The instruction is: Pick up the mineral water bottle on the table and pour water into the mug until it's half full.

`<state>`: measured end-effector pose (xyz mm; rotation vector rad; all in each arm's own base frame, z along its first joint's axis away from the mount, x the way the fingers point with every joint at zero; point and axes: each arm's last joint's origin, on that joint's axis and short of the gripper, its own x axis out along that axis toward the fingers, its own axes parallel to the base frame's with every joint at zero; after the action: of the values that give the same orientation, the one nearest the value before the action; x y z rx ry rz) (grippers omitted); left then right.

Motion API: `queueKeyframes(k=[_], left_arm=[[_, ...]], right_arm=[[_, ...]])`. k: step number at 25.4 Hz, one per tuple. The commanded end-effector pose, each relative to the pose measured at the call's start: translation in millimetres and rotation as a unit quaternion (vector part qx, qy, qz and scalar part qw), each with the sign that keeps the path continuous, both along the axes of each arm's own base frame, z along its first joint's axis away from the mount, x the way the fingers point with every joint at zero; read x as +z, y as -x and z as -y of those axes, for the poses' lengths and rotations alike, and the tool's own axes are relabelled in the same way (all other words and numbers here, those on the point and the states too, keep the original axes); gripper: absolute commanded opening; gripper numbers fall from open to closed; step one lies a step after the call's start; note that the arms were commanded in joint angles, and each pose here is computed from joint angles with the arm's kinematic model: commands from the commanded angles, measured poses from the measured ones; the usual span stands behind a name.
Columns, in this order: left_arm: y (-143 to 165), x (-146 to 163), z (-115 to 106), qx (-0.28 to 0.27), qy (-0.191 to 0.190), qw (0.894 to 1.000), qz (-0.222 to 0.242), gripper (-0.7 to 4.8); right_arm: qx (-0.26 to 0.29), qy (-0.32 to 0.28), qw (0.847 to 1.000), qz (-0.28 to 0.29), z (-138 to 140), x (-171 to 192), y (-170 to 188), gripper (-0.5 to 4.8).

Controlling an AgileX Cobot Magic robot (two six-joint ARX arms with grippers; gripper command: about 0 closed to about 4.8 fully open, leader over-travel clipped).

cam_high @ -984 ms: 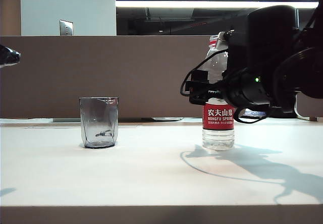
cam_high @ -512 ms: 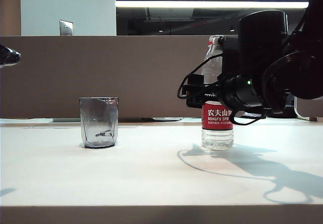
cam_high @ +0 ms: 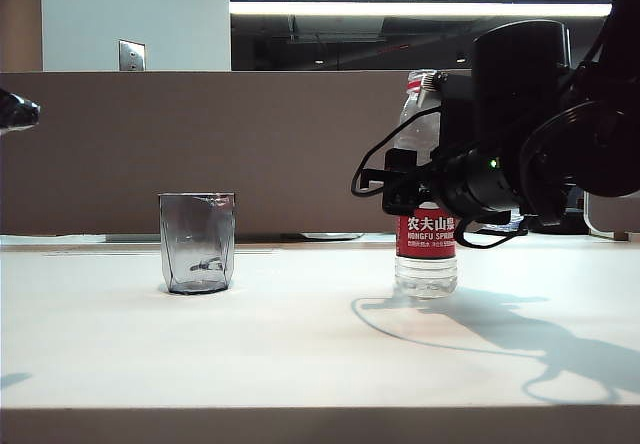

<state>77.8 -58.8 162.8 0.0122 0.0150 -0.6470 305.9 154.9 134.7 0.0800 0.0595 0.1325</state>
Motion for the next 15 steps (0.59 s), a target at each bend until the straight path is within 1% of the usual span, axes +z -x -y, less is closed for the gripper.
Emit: queueKeyframes(k=[1,2,3,4,10,12,13,15], left_arm=[[0.1,1.7,-0.2,0.0,0.003,1.0,0.004,-0.05],[0.1,1.7,-0.2,0.0,0.003,1.0,0.004,-0.05],[0.1,1.7,-0.2,0.0,0.003,1.0,0.004,-0.05],[0.1,1.7,-0.2,0.0,0.003,1.0,0.004,-0.05],[-0.9,1.8,-1.6,0.008,0.003,1.0,0.004,-0.05],[-3.9,1.8,-5.9,0.035,0.003,0.999,0.004,-0.05],[-6.1,1.8,-9.5,0.056,0.003,0.998,0.004,-0.05],[-8.2,1.7,-13.3,0.079,0.002,0.997,0.004,-0.05]], right_arm=[[0.004,0.017,1.0,0.018,-0.8,6.5,0.1,2.93],[0.005,0.028,0.999,0.021,-1.2,7.5,0.4,2.92],[0.007,0.058,0.998,0.033,-1.4,12.9,1.3,2.92],[0.008,0.071,0.997,0.039,-1.8,16.4,2.1,2.92],[0.004,0.129,0.989,0.072,0.5,43.3,5.2,2.92],[0.018,0.157,0.985,0.071,-4.0,54.7,-1.7,2.92],[0.037,0.179,0.981,0.066,-9.6,62.3,-9.6,2.92],[0.05,0.193,0.978,0.06,-14.7,70.3,-17.0,2.92]])
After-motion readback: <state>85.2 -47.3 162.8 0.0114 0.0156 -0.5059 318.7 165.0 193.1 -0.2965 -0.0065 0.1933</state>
